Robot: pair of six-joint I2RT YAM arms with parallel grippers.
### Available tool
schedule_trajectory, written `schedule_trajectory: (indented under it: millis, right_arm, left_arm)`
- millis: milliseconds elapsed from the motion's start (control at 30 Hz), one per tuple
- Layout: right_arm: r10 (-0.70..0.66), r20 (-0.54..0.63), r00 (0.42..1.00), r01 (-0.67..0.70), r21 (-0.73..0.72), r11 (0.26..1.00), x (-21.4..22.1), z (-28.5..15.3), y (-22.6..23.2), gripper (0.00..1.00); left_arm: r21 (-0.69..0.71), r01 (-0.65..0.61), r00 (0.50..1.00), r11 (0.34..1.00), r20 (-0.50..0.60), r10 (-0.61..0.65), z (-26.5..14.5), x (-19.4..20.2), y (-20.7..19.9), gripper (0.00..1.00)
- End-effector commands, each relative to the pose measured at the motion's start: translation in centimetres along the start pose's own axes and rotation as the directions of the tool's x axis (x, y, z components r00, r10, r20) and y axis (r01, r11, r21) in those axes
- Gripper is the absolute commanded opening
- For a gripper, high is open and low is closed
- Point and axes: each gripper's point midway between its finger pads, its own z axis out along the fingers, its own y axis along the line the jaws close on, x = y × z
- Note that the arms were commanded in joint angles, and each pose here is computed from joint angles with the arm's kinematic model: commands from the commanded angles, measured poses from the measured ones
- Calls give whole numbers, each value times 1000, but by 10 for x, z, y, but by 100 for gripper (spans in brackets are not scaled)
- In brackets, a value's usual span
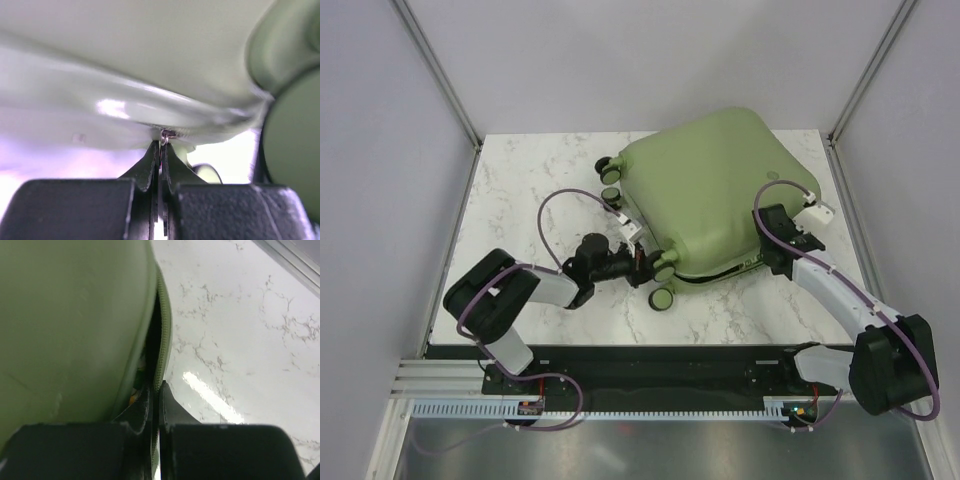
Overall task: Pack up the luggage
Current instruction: Zip the luggage at the center of the board.
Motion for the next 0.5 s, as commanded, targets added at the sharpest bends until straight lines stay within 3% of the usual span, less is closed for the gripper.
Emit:
schedule_trajectory:
  millis: [0,233,467]
  right_arm:
    - [-31,-257,966,-57,-330,942,57,-72,68,0]
    - [-45,-253,966,-45,-338,940,65,-79,84,0]
    - [-53,-249,967,-35,-337,941,66,-77,90,0]
  left_arm:
    - [-457,-60,939,887,276,205,-11,-104,105,2]
    - [-370,-66,929,927,316,193,-20,-98,86,2]
    - [-397,-39,921,917,342,187,-44,-89,78,2]
